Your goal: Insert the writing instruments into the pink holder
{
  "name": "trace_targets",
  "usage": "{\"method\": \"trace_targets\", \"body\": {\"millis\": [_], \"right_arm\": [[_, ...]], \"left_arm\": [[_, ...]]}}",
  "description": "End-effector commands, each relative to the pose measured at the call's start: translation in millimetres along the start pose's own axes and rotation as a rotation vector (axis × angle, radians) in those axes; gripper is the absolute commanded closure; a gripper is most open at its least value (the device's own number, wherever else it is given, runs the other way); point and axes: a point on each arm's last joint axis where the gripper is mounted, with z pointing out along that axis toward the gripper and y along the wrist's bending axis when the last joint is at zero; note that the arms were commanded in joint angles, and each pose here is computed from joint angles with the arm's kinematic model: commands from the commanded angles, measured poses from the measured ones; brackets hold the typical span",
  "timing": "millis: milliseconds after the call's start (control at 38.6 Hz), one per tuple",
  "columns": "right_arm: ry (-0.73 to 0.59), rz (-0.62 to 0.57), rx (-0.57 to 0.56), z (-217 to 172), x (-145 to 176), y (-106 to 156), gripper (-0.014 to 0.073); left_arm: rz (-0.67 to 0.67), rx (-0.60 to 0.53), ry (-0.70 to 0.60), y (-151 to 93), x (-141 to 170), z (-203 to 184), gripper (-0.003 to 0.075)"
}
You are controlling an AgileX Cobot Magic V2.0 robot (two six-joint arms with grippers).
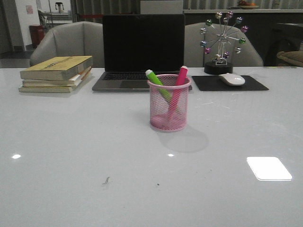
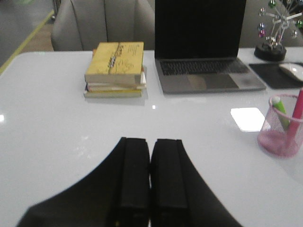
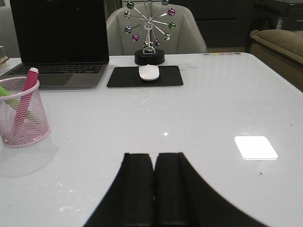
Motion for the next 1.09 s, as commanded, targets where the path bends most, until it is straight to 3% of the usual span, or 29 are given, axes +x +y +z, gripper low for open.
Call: {"method": "trace_targets", "body": {"millis": [0, 104, 207, 415, 674, 1062], "right_arm": [[-0.097, -0.009, 0.005, -1.7, -8.0, -0.3, 0.0546], [-0.097, -0.009, 0.005, -1.7, -8.0, -0.3, 0.0546], [-0.097, -0.009, 0.005, -1.7, -8.0, -0.3, 0.0546], [-0.097, -0.009, 0.005, -1.7, -8.0, -0.3, 0.0546], [-0.097, -0.009, 0.005, -1.7, -8.0, -0.3, 0.0546], [-0.097, -0.009, 0.005, -1.7, -8.0, -0.3, 0.0546]], "left_arm": [[-0.027, -0.04, -0.243, 3.5, -18.9, -8.5, 0.0629], [-0.027, -0.068, -0.37, 6.5, -9.2, -16.9, 0.0629], [-0.028, -0.083, -0.415, 8.6, 11.1, -20.6, 0.0629], [-0.03, -0.096, -0.382, 11.6, 55.4, -16.4, 0.0629], [-0.03, -0.129, -0.393, 16.3, 85.2, -9.4, 0.0629], [-0.023, -0.118, -0.331, 15.3, 91.2, -7.1, 0.0629]]}}
